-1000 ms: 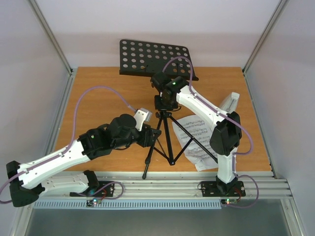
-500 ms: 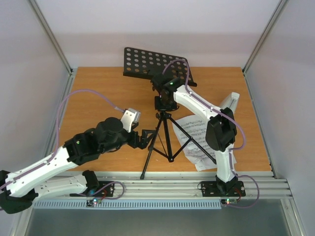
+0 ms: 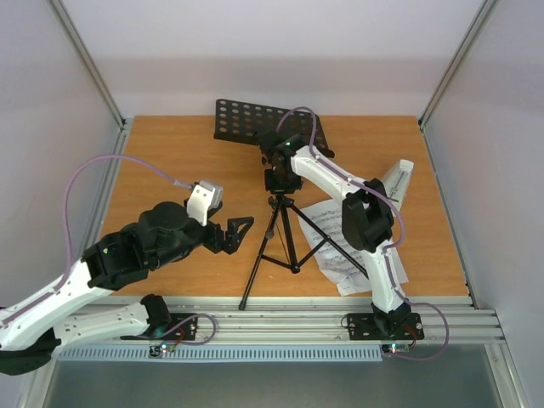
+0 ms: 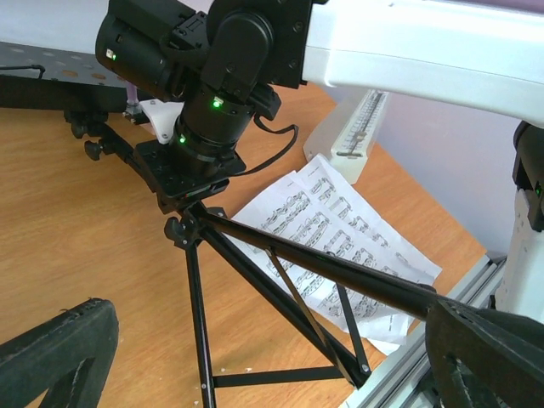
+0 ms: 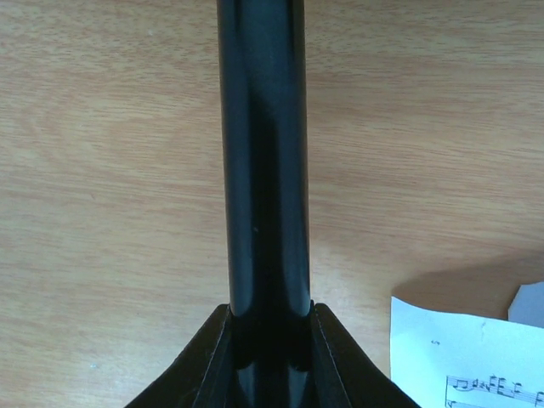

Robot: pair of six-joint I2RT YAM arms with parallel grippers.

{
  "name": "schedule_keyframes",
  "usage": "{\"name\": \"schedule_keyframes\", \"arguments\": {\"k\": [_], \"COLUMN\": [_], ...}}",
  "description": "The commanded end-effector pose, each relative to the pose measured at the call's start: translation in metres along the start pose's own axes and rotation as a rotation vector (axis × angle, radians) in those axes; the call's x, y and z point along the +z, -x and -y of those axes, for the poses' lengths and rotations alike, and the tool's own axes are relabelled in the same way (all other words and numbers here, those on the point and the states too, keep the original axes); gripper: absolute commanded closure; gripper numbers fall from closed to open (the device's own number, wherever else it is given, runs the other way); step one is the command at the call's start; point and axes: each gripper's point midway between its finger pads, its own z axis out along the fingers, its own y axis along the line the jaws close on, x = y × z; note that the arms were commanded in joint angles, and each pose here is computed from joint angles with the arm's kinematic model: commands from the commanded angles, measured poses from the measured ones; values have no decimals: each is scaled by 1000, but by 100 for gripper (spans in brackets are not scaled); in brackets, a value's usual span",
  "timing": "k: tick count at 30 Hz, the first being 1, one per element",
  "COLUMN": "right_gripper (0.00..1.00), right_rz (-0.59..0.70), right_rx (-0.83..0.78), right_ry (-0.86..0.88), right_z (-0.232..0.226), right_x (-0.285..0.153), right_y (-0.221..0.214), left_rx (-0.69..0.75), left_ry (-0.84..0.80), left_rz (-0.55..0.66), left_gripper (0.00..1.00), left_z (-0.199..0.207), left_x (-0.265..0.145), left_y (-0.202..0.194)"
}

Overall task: Pack up the instrument practice props
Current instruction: Place the music stand at the center of the board.

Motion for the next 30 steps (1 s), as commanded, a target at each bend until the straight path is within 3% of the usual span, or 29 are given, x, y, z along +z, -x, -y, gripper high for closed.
{"name": "schedule_keyframes", "arguments": {"k": [1,8,15,30], "right_gripper": [99,99,92,63], "right_rz": [93,71,37,65], "right_rx": [-34,-38,-46,-82], "right_ry": [105,146,163,207], "right_z": [-44,-55,-60,-63], "right_x": [-14,3,19,10], "right_y": [18,21,19,17], "left_rx": [5,-12,-22,-56], "left_ry": [-4,-11,-1,19], "left_rz": [1,-8,-24,23], "left_gripper": [1,1,1,1], "left_z": [1,1,-4,-16], "left_x": [-2,3,5,-19], "left_y": [2,-6,-16,-13]}}
